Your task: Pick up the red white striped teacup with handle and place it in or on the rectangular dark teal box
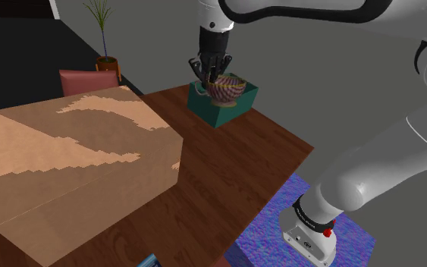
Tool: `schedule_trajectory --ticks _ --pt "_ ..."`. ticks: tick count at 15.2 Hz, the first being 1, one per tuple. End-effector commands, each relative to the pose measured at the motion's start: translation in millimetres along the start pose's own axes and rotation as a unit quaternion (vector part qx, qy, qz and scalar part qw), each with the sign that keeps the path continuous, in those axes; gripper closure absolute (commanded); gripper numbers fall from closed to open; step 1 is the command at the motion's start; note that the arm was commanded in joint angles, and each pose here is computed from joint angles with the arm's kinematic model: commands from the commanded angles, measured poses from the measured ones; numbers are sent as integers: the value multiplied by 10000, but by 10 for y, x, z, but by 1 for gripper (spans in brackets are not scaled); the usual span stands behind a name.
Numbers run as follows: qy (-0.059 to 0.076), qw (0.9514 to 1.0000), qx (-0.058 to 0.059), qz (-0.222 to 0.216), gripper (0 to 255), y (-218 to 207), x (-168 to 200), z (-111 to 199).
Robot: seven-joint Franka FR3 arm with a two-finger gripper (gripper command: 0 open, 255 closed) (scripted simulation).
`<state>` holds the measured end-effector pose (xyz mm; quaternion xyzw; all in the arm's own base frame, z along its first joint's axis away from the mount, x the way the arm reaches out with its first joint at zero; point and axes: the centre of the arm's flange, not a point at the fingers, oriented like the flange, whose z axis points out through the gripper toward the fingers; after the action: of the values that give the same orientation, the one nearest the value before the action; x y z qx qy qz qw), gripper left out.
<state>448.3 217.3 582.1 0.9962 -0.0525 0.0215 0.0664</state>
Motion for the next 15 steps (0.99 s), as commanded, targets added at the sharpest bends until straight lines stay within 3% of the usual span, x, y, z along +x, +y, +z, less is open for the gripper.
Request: schedule_trajectory --ticks 1,15 --pt "5 10000 -1 -6 255 200 179 13" --pt "5 10000 -1 -6 255 1558 1430 85"
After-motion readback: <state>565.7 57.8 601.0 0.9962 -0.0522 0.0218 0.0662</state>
